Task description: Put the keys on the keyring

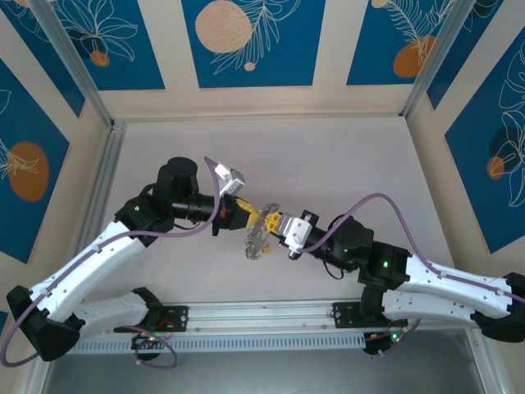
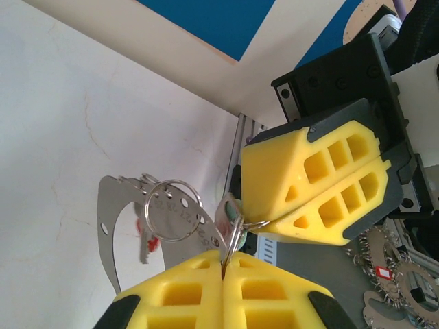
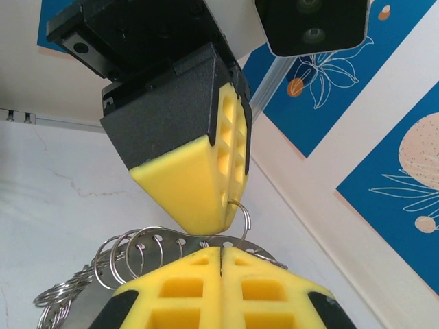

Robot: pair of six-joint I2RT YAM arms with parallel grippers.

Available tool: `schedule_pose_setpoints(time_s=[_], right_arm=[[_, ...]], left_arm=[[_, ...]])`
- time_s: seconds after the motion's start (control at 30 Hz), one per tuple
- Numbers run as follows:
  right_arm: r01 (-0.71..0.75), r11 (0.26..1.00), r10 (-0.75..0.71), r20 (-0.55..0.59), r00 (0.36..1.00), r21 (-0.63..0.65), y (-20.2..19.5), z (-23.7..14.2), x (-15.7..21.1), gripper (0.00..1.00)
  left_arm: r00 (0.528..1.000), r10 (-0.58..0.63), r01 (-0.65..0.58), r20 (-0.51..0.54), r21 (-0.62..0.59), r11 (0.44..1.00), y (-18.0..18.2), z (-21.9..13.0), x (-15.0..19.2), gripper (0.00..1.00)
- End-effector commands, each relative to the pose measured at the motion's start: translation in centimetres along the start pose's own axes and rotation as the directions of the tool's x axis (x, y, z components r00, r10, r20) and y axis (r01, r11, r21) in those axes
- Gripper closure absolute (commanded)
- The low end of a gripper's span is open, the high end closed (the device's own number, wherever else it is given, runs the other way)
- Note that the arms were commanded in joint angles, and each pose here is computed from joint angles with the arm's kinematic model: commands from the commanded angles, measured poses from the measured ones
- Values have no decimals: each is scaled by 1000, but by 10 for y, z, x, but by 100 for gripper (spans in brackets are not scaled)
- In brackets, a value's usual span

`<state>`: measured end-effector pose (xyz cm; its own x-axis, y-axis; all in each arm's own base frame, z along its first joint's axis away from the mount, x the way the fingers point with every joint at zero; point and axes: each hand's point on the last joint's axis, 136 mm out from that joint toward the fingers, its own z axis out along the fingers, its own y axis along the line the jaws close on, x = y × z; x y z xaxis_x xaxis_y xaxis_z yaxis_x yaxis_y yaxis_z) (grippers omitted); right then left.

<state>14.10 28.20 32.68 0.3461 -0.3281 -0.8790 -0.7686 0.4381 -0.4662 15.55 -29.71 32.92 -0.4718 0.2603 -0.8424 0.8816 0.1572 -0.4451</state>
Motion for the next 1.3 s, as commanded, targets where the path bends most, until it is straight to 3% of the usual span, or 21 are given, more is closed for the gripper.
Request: schedule_pose_setpoints(time_s=[0.0, 0.43, 0.7, 1.0, 1.27], right_arm=[[7, 996, -8, -18, 1000, -93, 19, 4, 7, 100], [27, 996, -31, -35, 999, -88, 19, 13, 7, 100], [-9, 992, 9, -2, 1000, -127, 23, 6, 1, 100], [-83, 982, 89, 30, 996, -169, 25, -10, -6, 74], [-255, 961, 263, 73, 962, -108, -3, -30, -12, 75]], left_arm=[[992, 82, -85, 96, 30, 996, -20, -11, -35, 100], [991, 81, -84, 104, 28, 996, -19, -10, -35, 100], [980, 100, -108, 173, 37, 993, -20, -12, -35, 100], [967, 136, -143, 213, 18, 990, -15, -10, -29, 100], [946, 215, -225, 244, 15, 974, -12, -9, -14, 100]])
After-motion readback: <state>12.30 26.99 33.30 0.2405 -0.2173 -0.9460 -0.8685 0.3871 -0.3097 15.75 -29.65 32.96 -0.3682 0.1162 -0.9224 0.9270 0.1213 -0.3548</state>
